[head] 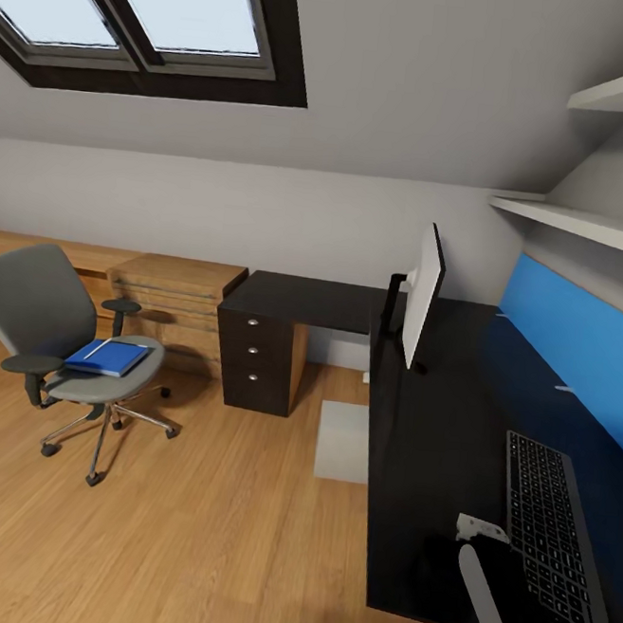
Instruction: In the bedroom, organize the workspace by keeping the computer under the desk, ensuring the monitor is on the desk, placing the keyboard on the desk next to the monitor, placing the mouse on the desk next to the keyboard, moving the folder from the swivel chair onto the desk next to the mouse, stacking the notebook on top of the folder with the pen on top of the notebook, and positioning the swivel chair next to the desk.
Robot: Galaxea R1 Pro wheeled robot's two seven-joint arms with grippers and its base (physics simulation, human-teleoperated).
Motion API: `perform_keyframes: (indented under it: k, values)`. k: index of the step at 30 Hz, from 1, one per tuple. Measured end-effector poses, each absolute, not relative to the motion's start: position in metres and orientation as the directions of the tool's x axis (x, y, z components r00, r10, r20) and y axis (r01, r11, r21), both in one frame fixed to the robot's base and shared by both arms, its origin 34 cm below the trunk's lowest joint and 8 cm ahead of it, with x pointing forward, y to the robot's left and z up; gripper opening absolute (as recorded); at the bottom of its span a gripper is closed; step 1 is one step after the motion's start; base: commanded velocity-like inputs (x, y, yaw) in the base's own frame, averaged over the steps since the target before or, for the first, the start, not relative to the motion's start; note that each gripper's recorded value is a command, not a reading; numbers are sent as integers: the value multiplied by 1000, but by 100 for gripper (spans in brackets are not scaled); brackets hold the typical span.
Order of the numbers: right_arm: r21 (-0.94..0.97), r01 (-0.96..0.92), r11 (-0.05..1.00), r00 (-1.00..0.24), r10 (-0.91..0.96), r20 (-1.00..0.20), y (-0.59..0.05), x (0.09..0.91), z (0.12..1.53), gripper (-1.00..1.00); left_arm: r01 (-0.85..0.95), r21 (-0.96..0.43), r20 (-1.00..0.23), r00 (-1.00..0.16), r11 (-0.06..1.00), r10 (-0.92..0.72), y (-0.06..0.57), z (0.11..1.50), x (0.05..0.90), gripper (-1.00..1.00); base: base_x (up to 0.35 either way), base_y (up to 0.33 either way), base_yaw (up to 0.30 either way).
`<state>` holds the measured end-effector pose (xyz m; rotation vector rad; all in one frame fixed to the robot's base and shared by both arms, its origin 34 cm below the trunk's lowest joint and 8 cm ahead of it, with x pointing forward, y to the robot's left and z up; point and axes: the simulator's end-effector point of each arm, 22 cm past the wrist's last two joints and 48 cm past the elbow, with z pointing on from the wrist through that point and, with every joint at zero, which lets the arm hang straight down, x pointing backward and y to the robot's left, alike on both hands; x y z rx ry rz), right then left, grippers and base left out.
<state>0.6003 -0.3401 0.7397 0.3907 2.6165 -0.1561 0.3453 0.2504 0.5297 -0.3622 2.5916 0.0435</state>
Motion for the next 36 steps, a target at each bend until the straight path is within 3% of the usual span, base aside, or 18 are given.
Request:
perform_keyframes:
  k: [26,27,36]
  values:
    - [-40,302,953,-841,246,-482,-340,600,740,100,-264,-39,-500,-830,964,-247,251,530,345,100,0,0,0]
    - [-40,302,953,-841,246,-482,-340,600,740,-100,-264,-39,-500,-830,964,-247,251,530,345,100,0,0,0]
    - [-43,299,953,-842,243,-482,-340,600,740,-100,-264,-39,-500,-830,964,-247,251,530,345,100,0,0,0]
